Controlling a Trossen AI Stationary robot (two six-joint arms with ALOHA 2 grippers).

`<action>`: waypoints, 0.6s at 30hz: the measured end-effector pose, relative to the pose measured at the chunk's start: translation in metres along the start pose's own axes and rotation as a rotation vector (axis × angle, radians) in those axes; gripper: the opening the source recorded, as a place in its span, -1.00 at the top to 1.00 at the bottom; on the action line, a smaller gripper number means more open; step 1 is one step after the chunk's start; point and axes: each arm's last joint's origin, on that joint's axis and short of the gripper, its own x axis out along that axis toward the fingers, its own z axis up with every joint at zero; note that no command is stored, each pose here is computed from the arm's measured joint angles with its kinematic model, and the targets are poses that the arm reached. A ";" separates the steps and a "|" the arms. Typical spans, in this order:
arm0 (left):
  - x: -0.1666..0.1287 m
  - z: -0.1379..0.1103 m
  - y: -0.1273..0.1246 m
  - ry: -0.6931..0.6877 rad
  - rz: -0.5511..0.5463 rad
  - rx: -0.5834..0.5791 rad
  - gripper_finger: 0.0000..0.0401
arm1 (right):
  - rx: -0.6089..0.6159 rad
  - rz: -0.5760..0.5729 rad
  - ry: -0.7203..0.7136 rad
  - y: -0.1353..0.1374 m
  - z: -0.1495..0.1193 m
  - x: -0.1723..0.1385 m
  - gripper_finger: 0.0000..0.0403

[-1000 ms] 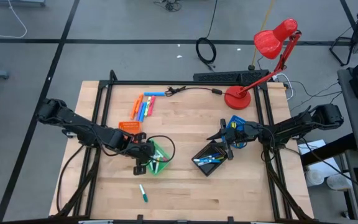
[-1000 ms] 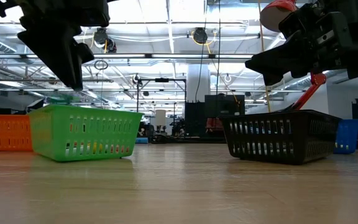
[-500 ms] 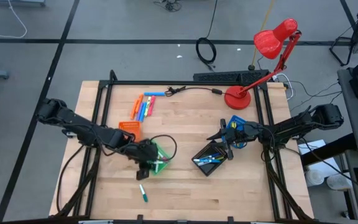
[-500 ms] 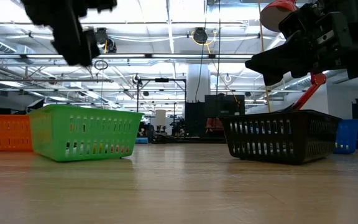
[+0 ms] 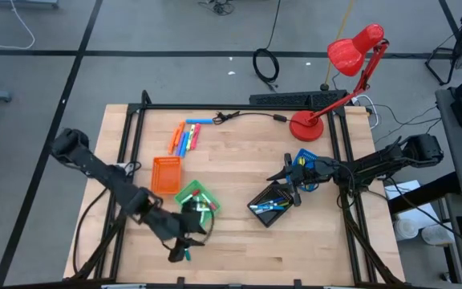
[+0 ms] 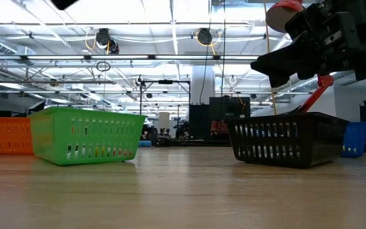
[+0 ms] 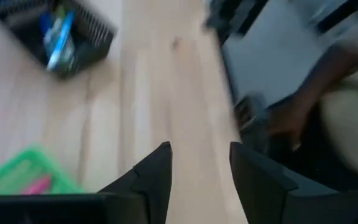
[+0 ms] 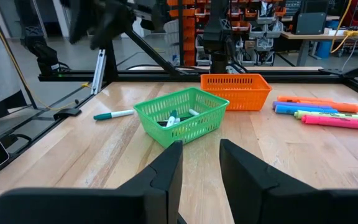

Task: Pick & Place Markers
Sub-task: Put the small blue highlighter pen into the green basket

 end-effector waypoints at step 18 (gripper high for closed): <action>0.097 -0.035 -0.047 0.619 0.361 -0.770 0.19 | 0.000 0.000 0.000 0.000 0.000 0.000 0.54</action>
